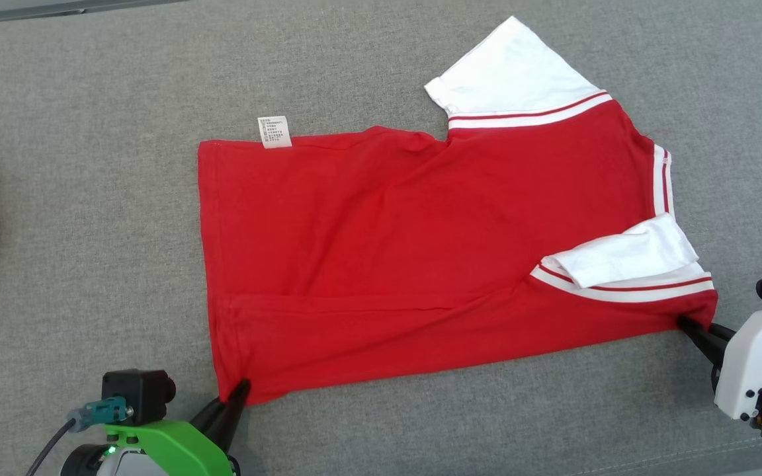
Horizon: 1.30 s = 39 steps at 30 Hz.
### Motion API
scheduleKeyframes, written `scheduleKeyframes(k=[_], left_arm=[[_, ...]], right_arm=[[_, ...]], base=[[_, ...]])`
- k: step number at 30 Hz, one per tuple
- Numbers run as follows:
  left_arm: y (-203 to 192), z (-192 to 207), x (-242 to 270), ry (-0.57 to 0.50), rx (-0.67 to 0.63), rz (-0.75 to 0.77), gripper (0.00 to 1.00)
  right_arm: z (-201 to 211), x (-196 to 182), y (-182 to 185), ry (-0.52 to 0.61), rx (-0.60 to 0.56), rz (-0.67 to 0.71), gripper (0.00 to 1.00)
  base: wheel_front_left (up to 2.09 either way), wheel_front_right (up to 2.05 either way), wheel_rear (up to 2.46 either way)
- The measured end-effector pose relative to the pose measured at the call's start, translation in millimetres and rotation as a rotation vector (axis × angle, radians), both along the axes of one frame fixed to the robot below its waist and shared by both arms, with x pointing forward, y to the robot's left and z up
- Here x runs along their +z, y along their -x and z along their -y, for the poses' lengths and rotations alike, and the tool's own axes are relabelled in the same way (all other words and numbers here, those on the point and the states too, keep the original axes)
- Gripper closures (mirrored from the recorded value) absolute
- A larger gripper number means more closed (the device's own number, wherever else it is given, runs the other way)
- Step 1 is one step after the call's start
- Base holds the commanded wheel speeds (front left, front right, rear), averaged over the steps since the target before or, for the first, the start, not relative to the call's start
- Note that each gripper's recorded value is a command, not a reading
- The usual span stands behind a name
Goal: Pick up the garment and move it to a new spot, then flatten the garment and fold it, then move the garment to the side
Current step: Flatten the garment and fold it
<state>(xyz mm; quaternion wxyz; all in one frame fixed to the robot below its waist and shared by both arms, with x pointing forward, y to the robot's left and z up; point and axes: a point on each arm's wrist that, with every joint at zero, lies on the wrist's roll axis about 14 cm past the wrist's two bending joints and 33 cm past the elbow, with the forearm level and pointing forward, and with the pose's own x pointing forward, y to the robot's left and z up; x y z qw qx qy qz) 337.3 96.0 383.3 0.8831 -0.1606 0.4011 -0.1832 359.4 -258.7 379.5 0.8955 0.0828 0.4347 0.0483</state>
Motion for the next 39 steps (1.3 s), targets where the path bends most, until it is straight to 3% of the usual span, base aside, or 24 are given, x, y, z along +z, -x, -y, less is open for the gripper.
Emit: scheduleKeyframes(k=[3,4,5,6,11,14,15,19,27,30,39], left_arm=[[3.0,0.8,-8.1,0.008,0.018,-0.028,1.0],[3.3,0.8,-9.5,0.009,0.023,-0.032,0.67],[3.6,0.0,-10.9,0.006,0.024,-0.035,0.12],[3.1,-0.9,-11.6,0.003,0.026,-0.033,0.0],[0.9,-6.9,-5.5,-0.019,0.005,-0.01,0.0],[-15.4,-21.3,8.0,-0.059,0.015,0.055,0.0],[-34.7,-25.7,21.8,-0.076,0.008,0.118,0.0],[-69.9,-25.9,37.6,-0.096,-0.019,0.19,0.0],[-159.6,3.1,38.0,-0.1,-0.109,0.226,0.0],[-183.9,16.1,26.7,-0.098,-0.12,0.22,0.0],[-190.5,4.0,-16.2,-0.148,-0.123,0.127,0.0]], right_arm=[[-0.7,-9.0,4.1,0.019,0.006,-0.016,1.0],[-1.3,-11.1,4.3,0.024,0.01,-0.016,1.0],[-1.0,-12.1,3.7,0.036,0.014,-0.012,0.57],[0.0,-13.7,4.0,0.041,0.01,-0.01,0.0],[-1.1,-7.5,2.1,0.035,0.033,-0.025,0.0],[5.1,15.1,-16.6,0.048,0.045,0.038,0.0],[3.3,36.9,-38.7,0.052,0.069,0.103,0.0],[-1.2,62.3,-74.7,0.083,0.114,0.187,0.0],[-17.1,91.8,-186.5,0.164,0.161,0.327,0.0],[-31.1,72.3,-217.6,0.176,0.182,0.311,0.0],[-97.9,5.4,-269.6,0.11,0.267,0.263,0.0]], base=[[0.0,0.0,0.0],[0.0,0.0,0.0],[0.0,0.0,0.0],[0.0,0.0,0.0],[0.0,0.0,0.0],[0.0,0.0,0.0],[0.0,0.0,0.0],[0.0,0.0,0.0],[0.0,0.0,0.0],[0.0,0.0,0.0],[0.0,0.0,0.0]])
